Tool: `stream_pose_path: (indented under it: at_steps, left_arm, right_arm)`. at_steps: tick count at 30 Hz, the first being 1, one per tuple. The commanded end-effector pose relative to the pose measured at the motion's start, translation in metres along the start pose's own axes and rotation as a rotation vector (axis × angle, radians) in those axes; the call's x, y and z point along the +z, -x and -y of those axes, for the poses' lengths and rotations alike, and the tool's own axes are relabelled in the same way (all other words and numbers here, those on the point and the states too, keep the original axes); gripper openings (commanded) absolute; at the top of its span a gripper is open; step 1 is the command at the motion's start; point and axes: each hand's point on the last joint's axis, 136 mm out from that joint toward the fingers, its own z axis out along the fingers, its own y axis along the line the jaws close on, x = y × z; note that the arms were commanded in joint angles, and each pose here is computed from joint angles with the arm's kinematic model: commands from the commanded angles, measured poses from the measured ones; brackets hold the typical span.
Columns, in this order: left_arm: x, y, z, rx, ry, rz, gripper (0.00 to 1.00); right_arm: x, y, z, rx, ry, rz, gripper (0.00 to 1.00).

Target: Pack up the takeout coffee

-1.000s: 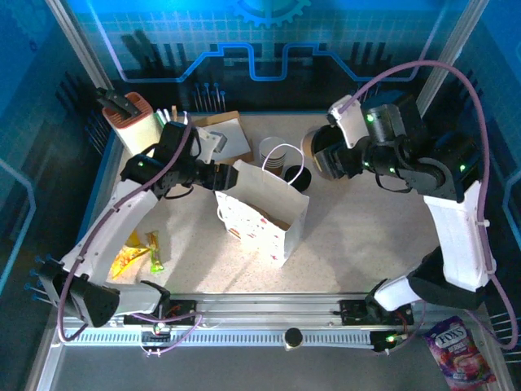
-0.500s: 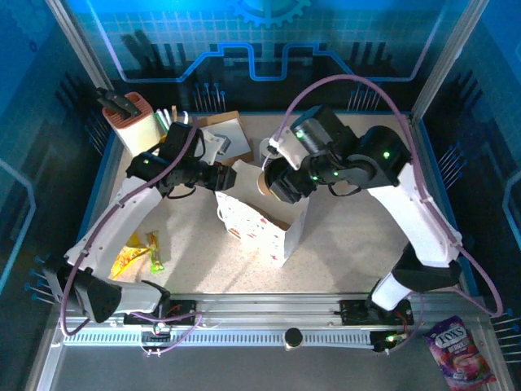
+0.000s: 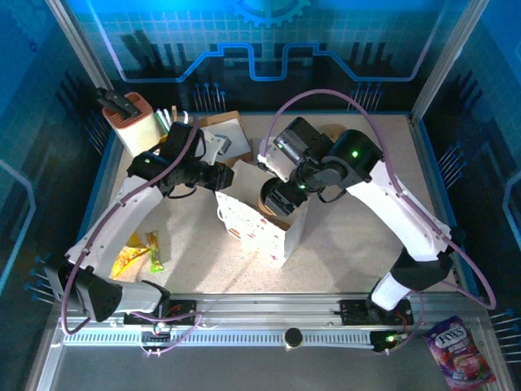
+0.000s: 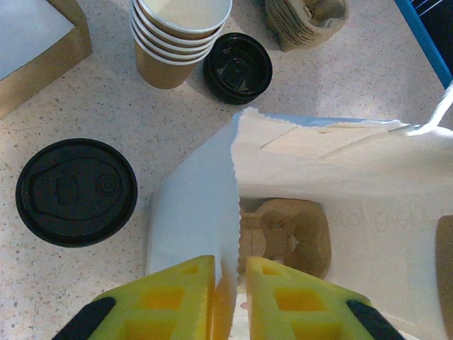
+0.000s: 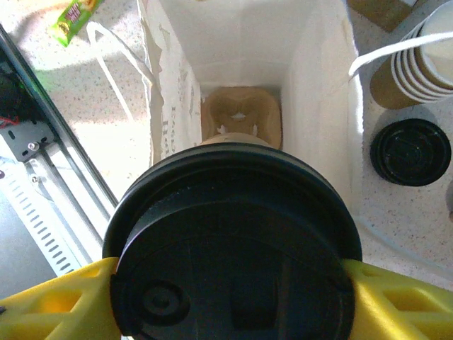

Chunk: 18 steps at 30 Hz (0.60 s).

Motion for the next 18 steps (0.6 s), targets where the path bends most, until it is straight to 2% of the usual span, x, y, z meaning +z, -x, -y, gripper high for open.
stream_pose_path:
  at_steps: [1,12,18]
  left_arm:
    - [-0.004,0.005,0.007,0.015,-0.021,0.015,0.17]
    - [0.0,0.004,0.005,0.016,-0.022,0.01,0.01]
    - [0.001,0.002,0.005,0.017,-0.023,0.006,0.0]
  right_arm:
    - [0.011,0.0,-0.002,-0.008,0.015,-0.023,0.54]
    - [0.032,-0.013,-0.003,-0.027,0.039,-0.126,0.54]
    - [0.043,-0.019,0.003,-0.014,0.041,-0.167,0.54]
